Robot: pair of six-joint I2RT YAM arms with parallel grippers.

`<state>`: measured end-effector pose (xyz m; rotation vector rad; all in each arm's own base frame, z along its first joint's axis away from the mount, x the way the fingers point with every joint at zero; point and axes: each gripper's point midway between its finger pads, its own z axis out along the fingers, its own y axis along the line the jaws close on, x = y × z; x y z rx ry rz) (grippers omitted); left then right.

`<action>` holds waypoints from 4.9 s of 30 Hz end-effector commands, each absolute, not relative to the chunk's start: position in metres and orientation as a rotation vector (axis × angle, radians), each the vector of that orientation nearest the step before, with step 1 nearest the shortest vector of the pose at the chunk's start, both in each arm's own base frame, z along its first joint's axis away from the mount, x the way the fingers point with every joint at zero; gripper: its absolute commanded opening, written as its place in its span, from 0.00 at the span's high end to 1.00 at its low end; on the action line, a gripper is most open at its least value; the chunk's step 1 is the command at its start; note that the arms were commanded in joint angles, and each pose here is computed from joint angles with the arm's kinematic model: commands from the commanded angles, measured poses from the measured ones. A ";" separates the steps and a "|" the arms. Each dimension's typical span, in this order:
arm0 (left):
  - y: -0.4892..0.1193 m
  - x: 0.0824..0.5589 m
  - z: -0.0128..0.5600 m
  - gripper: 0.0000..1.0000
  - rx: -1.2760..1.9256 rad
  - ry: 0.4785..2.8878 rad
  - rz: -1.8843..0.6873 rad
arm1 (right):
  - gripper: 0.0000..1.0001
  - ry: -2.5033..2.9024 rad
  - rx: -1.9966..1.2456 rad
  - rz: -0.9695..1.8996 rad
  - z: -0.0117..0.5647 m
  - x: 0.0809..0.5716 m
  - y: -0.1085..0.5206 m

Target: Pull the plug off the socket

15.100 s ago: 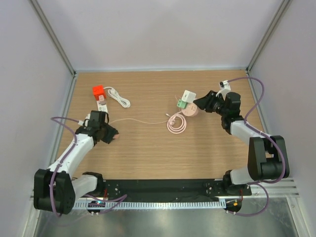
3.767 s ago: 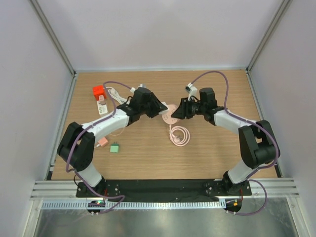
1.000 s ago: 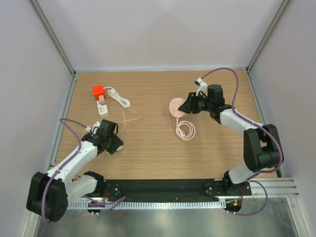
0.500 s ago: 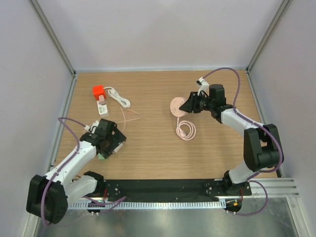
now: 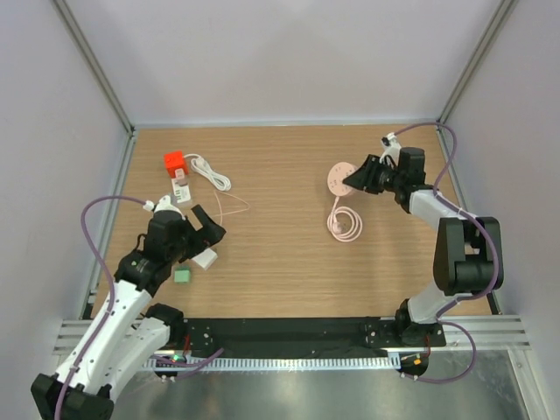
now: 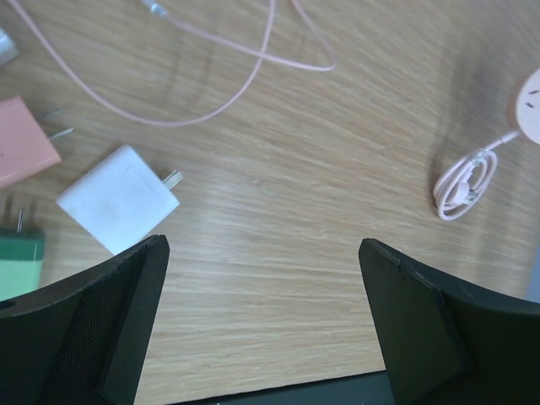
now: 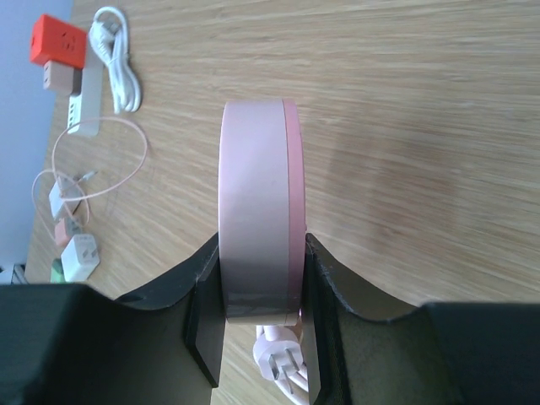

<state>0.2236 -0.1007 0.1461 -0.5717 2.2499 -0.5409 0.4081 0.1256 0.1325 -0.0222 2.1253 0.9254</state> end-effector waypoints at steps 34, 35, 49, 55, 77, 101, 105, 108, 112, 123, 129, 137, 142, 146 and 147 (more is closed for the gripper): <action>-0.079 0.235 0.201 0.00 -0.353 1.983 -0.454 | 0.33 2.332 0.075 0.418 0.072 0.597 -0.082; -0.080 0.236 0.202 0.00 -0.357 1.976 -0.460 | 0.30 2.320 0.075 0.405 0.079 0.598 -0.084; -0.087 0.288 0.211 0.00 -0.454 1.963 -0.421 | 0.00 2.168 0.009 0.192 0.173 0.572 -0.099; -0.086 0.325 0.209 0.00 -0.493 1.986 -0.372 | 0.00 2.109 -0.161 0.392 0.198 0.513 -0.031; 0.031 0.471 0.134 0.16 -0.678 2.274 -0.010 | 0.01 1.956 -0.614 1.026 0.239 0.320 0.175; 0.041 0.490 0.070 0.49 -0.517 2.452 0.150 | 0.01 1.967 -0.601 1.046 0.231 0.323 0.169; 0.039 0.492 0.063 0.56 -0.479 2.461 0.170 | 0.01 1.968 -0.600 1.049 0.230 0.323 0.169; 0.039 0.496 0.063 0.62 -0.449 2.455 0.180 | 0.01 1.966 -0.601 1.050 0.229 0.323 0.169; 0.033 0.499 0.070 0.96 -0.416 2.435 0.131 | 0.01 1.967 -0.602 1.052 0.228 0.323 0.170; -0.022 0.510 0.188 1.00 -0.281 2.098 -0.101 | 0.01 1.970 -0.600 1.054 0.224 0.324 0.169; -0.064 0.508 0.234 1.00 -0.215 2.009 -0.317 | 0.01 1.970 -0.600 1.060 0.223 0.324 0.170; -0.136 0.494 0.279 1.00 -0.188 1.925 -0.662 | 0.00 1.961 -0.487 1.207 0.217 0.323 0.182; -0.183 0.472 0.291 1.00 -0.217 1.878 -0.870 | 0.00 1.933 -0.409 1.196 0.209 0.328 0.187; -0.232 0.451 0.296 1.00 -0.200 1.847 -1.011 | 0.00 1.887 -0.376 1.236 0.208 0.325 0.195; -0.241 0.448 0.299 1.00 -0.195 1.830 -1.040 | 0.00 1.887 -0.371 1.247 0.207 0.325 0.196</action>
